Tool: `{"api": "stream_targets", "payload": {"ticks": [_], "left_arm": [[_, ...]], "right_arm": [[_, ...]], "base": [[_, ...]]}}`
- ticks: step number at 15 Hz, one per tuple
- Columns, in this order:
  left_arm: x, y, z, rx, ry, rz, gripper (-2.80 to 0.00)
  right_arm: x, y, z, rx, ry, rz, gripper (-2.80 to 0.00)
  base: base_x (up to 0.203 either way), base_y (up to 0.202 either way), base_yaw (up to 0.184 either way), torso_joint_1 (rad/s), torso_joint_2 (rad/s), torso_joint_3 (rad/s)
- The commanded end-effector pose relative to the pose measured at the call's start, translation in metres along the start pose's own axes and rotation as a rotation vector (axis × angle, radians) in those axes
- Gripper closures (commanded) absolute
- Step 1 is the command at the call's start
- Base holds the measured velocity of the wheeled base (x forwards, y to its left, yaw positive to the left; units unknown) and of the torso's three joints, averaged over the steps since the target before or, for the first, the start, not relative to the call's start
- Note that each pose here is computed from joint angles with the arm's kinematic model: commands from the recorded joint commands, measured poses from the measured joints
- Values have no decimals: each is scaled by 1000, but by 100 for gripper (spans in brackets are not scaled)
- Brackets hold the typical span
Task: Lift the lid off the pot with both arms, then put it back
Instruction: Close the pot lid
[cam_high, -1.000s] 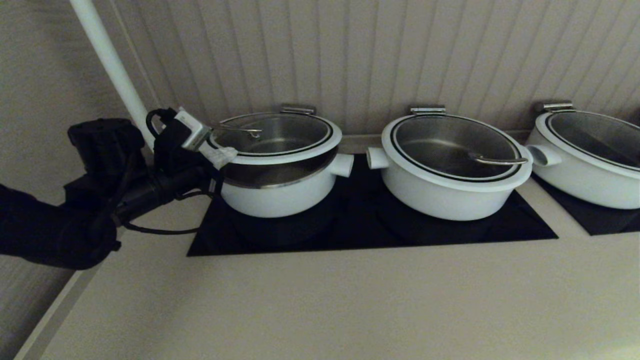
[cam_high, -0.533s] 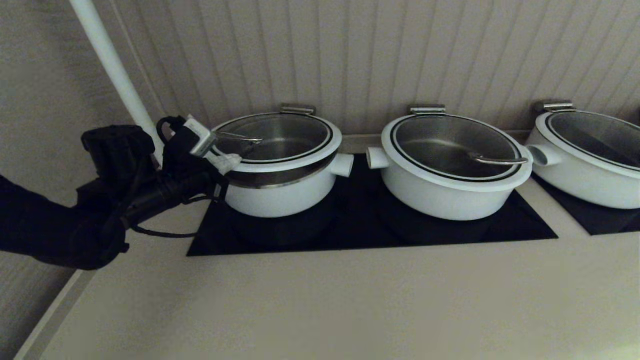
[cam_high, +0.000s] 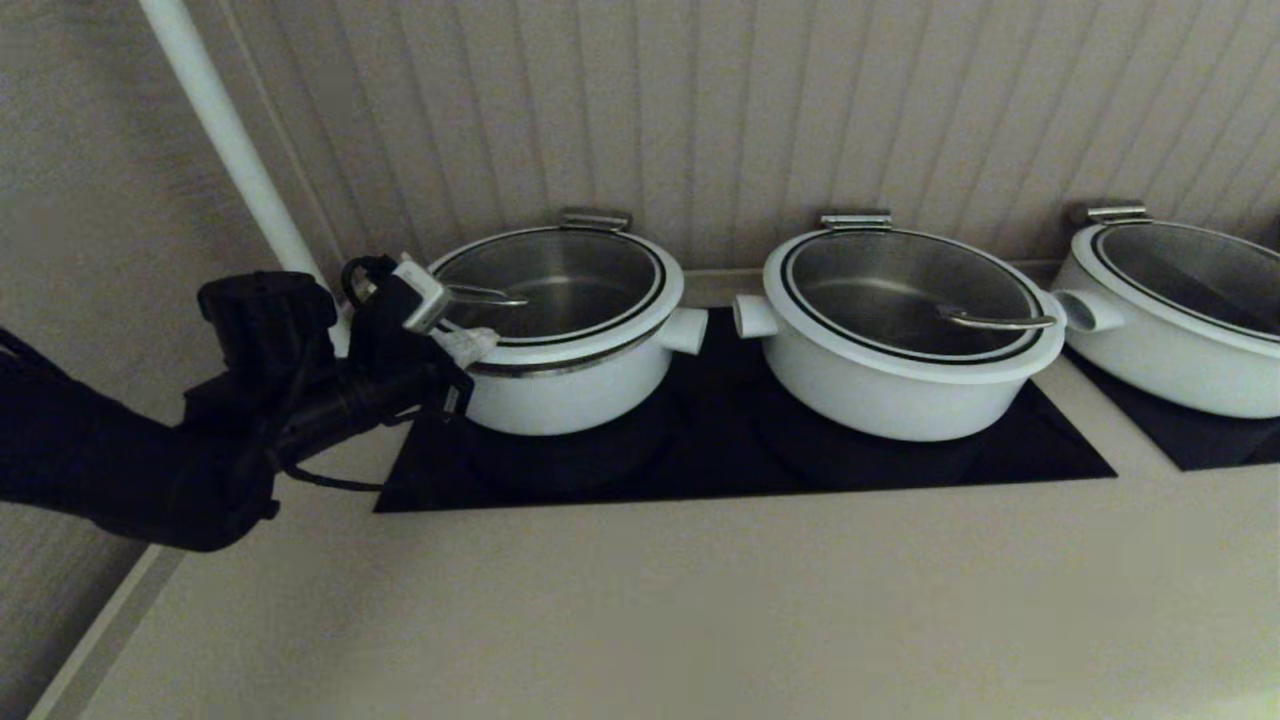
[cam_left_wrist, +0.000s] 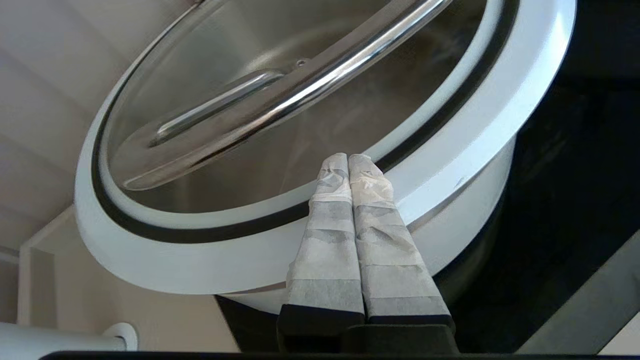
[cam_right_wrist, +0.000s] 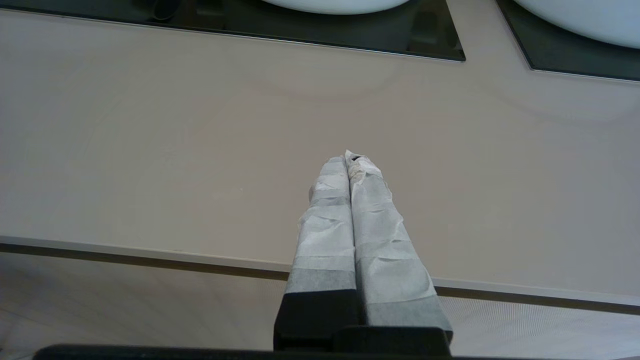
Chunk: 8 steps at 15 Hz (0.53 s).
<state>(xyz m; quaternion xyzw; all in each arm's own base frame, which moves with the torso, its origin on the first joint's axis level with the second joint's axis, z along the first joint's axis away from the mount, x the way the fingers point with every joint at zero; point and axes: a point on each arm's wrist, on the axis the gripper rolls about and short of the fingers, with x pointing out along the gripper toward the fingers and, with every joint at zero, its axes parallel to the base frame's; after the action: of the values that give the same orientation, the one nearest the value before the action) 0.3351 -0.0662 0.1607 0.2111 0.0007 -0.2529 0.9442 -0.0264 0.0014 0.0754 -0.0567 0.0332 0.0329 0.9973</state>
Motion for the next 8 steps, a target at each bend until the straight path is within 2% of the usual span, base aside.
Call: {"api": "stream_targets", "payload": {"ticks": [1, 8], "left_arm": [[1, -3, -5, -1, 7, -7, 0], [-3, -10, -18, -17, 52, -28, 0]], "right_arm": [[0, 0, 0, -1, 2, 1, 0], [0, 0, 0, -1, 2, 1, 0]], "base": [[0, 0, 0, 0, 0, 0], [0, 0, 0, 0, 0, 0]]}}
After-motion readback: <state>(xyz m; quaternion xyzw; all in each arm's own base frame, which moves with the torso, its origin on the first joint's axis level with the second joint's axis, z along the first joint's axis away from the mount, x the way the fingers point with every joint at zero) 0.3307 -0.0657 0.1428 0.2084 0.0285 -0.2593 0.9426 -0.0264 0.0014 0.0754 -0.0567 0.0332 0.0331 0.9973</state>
